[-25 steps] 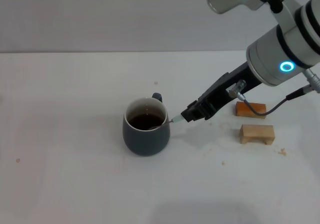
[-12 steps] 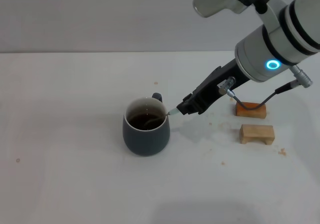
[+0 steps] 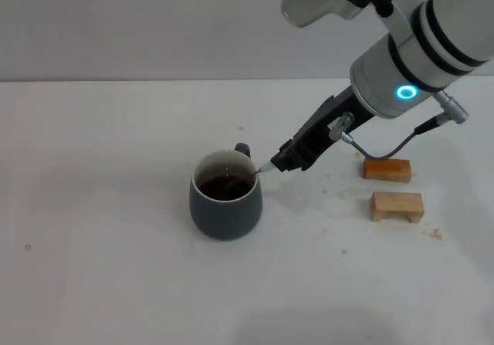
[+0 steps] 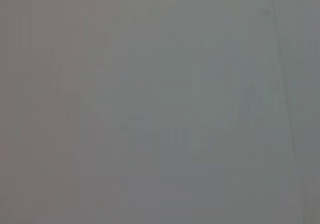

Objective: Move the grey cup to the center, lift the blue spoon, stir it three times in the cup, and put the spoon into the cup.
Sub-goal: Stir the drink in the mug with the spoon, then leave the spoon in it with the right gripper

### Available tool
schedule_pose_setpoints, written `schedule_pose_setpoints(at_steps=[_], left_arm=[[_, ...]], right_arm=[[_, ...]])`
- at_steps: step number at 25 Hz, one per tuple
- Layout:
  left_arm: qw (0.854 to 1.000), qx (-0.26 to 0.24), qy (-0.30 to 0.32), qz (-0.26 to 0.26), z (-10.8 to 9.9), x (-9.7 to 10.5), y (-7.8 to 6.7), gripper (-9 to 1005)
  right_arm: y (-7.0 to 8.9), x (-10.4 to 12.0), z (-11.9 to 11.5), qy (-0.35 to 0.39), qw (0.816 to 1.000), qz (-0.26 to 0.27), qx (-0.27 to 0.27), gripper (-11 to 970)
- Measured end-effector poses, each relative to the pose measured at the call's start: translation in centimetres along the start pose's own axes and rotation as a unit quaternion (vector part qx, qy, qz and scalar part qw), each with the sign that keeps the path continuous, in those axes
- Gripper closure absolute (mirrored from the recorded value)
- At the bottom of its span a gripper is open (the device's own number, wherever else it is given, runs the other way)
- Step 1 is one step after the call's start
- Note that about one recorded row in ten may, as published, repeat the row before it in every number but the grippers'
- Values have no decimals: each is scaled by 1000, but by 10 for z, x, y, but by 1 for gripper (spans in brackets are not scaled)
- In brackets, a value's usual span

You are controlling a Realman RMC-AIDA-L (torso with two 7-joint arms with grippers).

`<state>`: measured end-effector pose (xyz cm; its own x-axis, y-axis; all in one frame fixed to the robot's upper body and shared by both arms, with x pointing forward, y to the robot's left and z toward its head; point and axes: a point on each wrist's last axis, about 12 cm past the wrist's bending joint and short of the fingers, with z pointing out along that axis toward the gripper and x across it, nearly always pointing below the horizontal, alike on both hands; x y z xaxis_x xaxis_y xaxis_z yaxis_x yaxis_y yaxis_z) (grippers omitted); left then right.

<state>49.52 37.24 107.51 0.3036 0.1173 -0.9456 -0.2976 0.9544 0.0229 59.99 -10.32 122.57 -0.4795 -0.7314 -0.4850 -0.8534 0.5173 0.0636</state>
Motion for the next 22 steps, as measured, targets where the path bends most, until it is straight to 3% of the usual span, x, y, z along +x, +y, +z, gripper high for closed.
schedule_pose_setpoints(at_steps=[11,22], left_arm=[[1000,0,-8,1,-1,-1,0,998],[1000,0,-16,4,-2,-2,1,998]], right_arm=[[3,-5,17,20,1000,-15,-6,799],[-7,-22,22,0,999,-31,16,800]])
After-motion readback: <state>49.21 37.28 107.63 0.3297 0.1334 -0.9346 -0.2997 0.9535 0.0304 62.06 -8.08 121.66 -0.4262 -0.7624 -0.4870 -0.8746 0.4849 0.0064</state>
